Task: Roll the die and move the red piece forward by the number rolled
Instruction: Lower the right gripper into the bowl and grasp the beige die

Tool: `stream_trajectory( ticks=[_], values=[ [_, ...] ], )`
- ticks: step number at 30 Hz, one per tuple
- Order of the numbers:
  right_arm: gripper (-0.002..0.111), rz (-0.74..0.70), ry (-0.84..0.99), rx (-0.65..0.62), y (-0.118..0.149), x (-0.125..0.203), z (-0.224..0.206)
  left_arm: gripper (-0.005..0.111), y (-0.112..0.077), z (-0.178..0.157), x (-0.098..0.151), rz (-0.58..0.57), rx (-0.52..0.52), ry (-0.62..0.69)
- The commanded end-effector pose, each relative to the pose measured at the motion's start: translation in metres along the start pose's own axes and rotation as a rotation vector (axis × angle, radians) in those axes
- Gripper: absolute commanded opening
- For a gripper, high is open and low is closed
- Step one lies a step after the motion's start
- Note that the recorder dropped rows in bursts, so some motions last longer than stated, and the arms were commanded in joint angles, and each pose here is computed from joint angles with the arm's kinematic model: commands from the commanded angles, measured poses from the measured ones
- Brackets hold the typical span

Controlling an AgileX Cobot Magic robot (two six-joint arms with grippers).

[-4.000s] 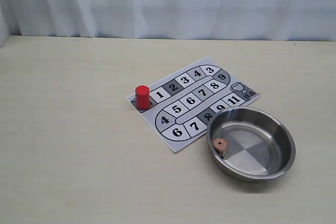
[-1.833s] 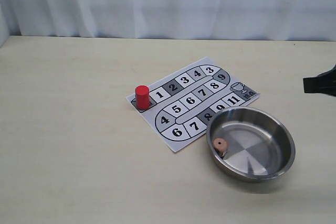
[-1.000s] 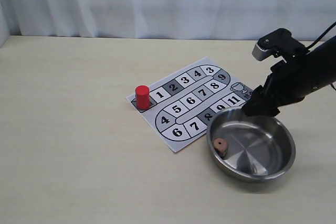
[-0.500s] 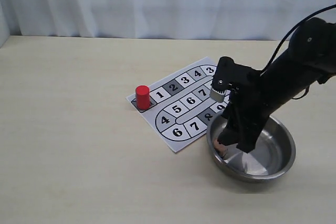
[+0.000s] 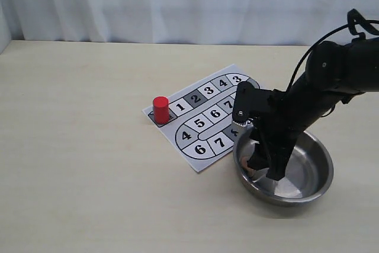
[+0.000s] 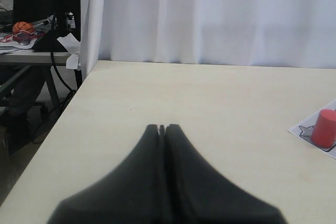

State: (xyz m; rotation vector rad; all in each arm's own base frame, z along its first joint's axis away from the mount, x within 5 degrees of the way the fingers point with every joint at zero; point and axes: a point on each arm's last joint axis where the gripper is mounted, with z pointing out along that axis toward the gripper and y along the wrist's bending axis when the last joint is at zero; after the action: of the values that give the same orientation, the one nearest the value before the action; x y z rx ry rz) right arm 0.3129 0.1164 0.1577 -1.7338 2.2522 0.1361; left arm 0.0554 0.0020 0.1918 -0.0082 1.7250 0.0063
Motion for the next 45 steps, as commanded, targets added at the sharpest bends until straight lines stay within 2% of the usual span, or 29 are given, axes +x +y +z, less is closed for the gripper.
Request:
stream_trajectory(
  ticks=[1,27,45],
  values=[
    [0.058,-0.033,0.011,-0.003,0.001,-0.002,0.002,0.000,0.000,0.000,-0.001,-0.009,0.004,-0.011],
    [0.058,-0.012,0.038,-0.042,0.001,0.003,0.026,0.000,0.000,0.000,-0.001,-0.009,0.004,-0.011],
    [0.058,-0.030,0.043,-0.045,0.003,0.001,0.027,0.000,0.000,0.000,-0.001,-0.009,0.004,-0.011]
  ],
)
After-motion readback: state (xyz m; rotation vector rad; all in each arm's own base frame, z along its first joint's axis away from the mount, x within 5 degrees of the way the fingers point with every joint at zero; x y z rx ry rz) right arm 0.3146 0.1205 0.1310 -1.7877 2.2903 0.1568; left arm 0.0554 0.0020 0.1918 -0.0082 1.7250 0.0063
